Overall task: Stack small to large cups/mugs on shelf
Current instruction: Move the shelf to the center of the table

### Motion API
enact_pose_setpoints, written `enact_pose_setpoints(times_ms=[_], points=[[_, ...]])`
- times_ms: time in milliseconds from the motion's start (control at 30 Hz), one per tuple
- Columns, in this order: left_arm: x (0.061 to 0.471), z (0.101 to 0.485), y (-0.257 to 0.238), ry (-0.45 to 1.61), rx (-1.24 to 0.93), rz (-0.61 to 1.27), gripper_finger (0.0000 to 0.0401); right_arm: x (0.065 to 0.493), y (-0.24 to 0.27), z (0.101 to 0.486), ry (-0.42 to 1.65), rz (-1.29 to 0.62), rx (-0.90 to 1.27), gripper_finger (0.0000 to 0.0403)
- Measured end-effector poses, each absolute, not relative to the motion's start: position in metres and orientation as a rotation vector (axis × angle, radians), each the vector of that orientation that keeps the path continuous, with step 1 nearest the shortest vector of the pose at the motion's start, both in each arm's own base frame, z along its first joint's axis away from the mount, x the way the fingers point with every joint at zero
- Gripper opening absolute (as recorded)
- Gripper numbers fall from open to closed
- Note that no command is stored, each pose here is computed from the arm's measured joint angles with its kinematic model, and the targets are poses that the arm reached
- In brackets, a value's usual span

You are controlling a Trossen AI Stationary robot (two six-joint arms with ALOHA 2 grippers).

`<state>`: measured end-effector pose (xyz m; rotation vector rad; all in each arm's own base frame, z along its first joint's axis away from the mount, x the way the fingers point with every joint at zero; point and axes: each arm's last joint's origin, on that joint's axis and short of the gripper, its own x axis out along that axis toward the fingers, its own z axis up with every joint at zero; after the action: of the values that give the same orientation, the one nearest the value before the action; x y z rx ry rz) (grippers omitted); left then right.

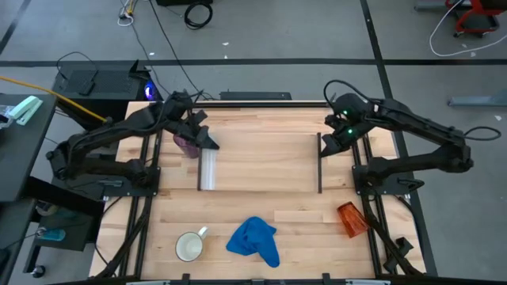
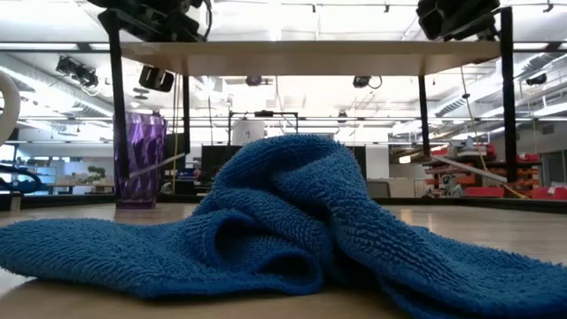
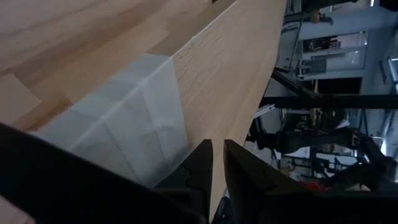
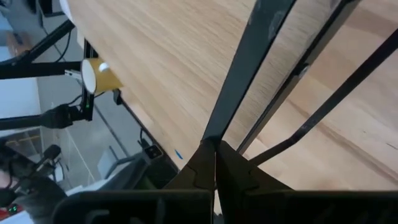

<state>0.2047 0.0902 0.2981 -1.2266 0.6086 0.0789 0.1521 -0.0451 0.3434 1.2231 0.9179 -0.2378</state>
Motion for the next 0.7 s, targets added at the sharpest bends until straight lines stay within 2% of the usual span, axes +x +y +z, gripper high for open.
enact_pose_setpoints(times_ms=[700], points=[[0.217, 0.296, 0.039, 0.729, -1.188, 0.094, 0.0046, 0.157, -0.002, 0.343, 1.045, -0.228, 1.194, 0.0009]])
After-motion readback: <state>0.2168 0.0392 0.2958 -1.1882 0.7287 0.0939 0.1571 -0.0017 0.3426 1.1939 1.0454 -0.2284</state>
